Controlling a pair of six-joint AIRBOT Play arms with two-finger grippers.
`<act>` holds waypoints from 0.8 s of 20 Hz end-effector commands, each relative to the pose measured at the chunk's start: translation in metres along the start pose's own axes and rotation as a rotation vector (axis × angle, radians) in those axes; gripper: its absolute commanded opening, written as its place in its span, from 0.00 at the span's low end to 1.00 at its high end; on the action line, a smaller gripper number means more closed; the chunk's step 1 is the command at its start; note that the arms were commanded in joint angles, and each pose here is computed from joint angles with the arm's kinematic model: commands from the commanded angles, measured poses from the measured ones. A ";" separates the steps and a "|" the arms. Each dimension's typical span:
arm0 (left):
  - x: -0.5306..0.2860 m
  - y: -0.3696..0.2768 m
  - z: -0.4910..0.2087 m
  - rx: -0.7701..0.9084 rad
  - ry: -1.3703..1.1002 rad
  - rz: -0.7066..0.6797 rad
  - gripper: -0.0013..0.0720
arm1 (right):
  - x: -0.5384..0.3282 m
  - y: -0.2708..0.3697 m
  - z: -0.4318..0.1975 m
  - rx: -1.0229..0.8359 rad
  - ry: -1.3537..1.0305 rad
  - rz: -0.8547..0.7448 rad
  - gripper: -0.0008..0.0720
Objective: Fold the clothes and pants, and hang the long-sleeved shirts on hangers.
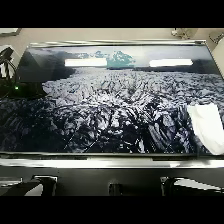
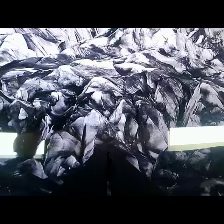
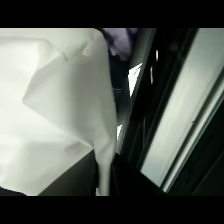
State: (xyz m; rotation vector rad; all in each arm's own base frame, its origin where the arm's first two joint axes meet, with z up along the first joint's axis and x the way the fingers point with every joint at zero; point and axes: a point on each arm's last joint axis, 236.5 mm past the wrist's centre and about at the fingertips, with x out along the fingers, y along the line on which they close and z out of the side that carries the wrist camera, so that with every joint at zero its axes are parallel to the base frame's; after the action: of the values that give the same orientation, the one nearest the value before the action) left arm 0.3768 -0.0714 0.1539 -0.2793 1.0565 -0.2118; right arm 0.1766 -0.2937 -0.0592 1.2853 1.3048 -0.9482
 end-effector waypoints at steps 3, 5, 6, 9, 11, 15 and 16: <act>0.000 -0.001 -0.001 0.002 0.002 -0.001 0.05 | 0.016 -0.028 -0.009 -0.031 -0.012 -0.091 0.08; 0.000 -0.001 -0.001 0.002 0.002 -0.001 0.05 | 0.020 -0.031 -0.012 -0.031 -0.002 -0.098 0.08; 0.000 -0.001 0.000 0.002 0.002 -0.001 0.05 | 0.020 -0.031 -0.013 -0.031 0.001 -0.100 0.08; 0.000 -0.001 0.000 0.002 0.001 0.000 0.05 | 0.018 -0.034 -0.013 -0.042 -0.004 -0.111 0.07; 0.000 -0.001 0.000 0.002 0.002 -0.001 0.05 | 0.013 -0.041 -0.011 -0.055 -0.020 -0.142 0.07; 0.000 -0.001 0.000 0.002 0.001 -0.001 0.05 | -0.005 -0.037 -0.009 -0.120 -0.063 -0.132 0.98; 0.000 -0.001 0.000 0.002 0.001 -0.001 0.05 | -0.019 -0.035 -0.007 -0.147 -0.079 -0.130 0.98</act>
State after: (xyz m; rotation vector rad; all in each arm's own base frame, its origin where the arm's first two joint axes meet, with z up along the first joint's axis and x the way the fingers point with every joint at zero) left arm 0.3765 -0.0724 0.1538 -0.2780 1.0574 -0.2137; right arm 0.1388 -0.2892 -0.0624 1.1160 1.3884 -0.9979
